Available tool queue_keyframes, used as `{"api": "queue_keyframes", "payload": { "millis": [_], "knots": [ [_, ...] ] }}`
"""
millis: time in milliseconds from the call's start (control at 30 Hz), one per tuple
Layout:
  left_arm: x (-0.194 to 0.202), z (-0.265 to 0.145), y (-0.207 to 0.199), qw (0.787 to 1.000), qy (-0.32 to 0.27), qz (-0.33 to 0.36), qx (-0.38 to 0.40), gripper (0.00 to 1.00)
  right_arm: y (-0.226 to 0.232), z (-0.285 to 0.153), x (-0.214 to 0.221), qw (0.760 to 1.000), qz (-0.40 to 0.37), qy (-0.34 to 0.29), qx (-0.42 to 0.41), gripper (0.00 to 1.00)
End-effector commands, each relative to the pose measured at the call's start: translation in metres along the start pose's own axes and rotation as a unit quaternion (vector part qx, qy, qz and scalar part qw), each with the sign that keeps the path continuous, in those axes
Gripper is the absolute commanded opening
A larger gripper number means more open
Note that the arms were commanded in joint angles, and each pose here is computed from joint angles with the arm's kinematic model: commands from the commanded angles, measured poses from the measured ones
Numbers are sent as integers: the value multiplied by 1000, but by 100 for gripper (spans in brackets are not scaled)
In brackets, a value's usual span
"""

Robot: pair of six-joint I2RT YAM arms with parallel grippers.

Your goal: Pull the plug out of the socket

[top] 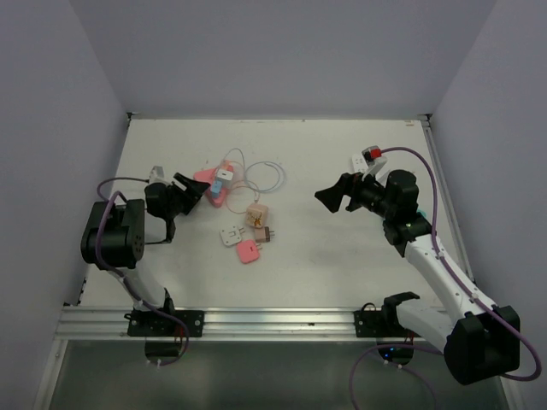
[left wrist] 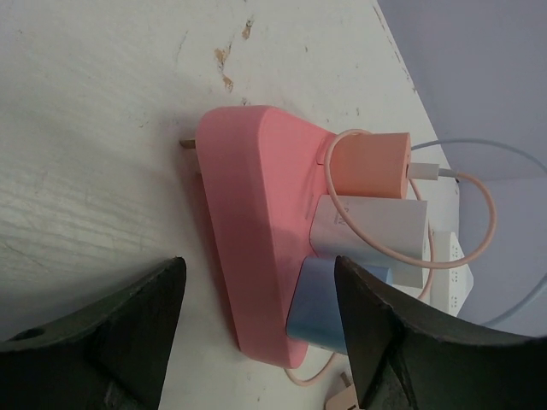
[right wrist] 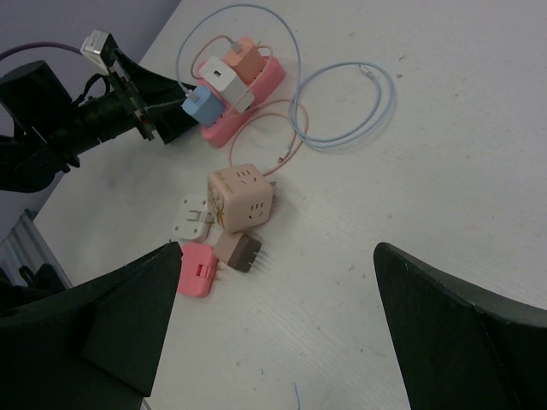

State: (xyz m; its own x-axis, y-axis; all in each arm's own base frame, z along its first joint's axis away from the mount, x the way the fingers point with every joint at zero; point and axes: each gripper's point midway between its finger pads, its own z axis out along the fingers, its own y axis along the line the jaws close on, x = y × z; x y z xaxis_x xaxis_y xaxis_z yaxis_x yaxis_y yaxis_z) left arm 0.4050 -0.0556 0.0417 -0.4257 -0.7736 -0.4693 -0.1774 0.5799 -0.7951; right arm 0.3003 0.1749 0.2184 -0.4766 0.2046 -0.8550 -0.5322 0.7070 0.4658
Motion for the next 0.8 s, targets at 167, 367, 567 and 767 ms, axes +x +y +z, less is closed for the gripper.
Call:
{"api": "queue_keyframes", "payload": {
  "millis": [167, 367, 567, 767],
  "knots": [
    [-8, 21, -14, 998, -31, -4, 46, 72, 6, 0, -5, 1000, -22, -11, -11, 99],
    [-9, 36, -20, 998, -35, 8, 61, 68, 6, 0, -3, 1000, -24, -9, -11, 99],
    [-8, 38, -27, 996, -37, 16, 83, 46, 10, 4, 0, 999, -25, 1, -20, 99],
    [-17, 20, -53, 990, -57, 38, 127, 11, 19, 12, 5, 999, -21, 17, -35, 99]
  ]
}}
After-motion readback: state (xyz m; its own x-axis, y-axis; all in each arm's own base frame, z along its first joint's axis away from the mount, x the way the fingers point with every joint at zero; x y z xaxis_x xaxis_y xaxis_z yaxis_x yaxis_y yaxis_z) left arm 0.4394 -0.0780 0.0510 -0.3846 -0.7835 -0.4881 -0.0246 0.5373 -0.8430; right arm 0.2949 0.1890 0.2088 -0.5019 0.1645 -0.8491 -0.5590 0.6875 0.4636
